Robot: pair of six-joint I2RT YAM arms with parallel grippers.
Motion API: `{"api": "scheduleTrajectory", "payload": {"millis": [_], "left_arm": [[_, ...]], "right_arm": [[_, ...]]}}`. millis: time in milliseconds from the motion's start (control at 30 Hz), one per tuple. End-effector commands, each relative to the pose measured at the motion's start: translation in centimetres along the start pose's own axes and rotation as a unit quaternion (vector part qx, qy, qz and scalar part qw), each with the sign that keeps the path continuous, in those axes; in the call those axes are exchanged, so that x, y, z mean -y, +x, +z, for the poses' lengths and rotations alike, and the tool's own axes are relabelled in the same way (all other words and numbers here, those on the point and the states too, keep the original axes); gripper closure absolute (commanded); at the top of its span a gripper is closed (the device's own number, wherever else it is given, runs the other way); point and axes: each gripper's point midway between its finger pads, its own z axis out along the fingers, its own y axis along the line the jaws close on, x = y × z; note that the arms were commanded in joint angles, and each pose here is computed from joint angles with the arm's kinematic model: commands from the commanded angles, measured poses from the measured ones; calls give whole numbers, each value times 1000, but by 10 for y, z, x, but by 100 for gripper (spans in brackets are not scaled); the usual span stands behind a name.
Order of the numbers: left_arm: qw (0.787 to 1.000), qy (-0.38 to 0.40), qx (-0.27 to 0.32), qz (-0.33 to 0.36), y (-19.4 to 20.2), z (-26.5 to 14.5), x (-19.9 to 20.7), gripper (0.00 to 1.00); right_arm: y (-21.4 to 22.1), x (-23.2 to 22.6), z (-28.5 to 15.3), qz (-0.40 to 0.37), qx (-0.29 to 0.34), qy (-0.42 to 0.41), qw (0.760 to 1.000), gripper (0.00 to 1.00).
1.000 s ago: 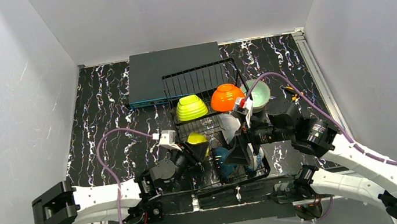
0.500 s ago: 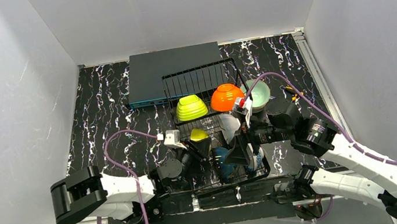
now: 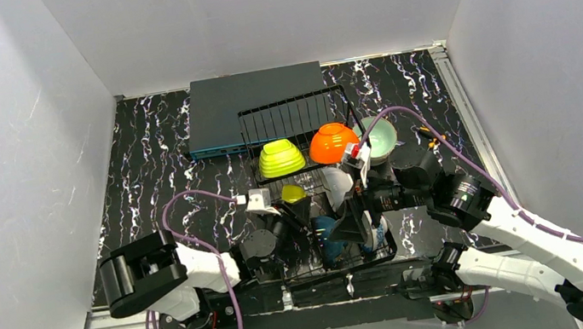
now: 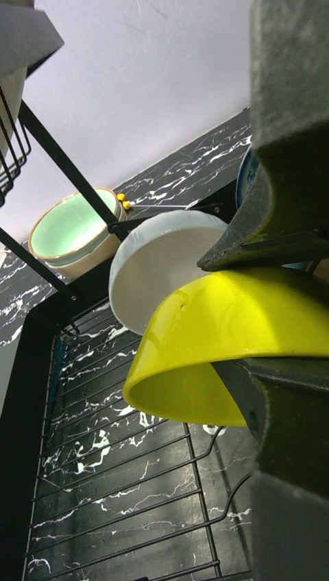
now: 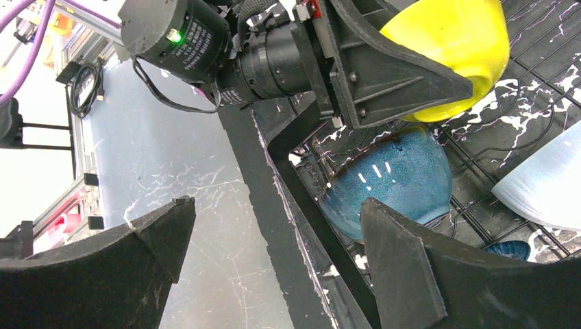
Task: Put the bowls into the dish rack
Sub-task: Place the bowl in the dish rack.
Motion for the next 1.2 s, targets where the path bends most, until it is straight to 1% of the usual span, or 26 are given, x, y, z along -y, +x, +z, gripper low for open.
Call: {"api": "scheduleTrajectory", "payload": {"millis": [0,167,500,1167], "left_arm": [[999,-19,49,-9,-19,13,4,100],[998,-21,51,7,-14,22,6,100],[998,-22,38,-33,-3,35,1,100],[998,15,14,-58,10,58,21,100]], "right_arm": [[-7,-5,-2,-13,16,-9,1000,2],[-8,-5,-2,-10,18,-11,1000,2],[-5,-4,-2,-6,19,-10,1000,2],[-3,-4,-3,-4,19,-9,1000,2]]}}
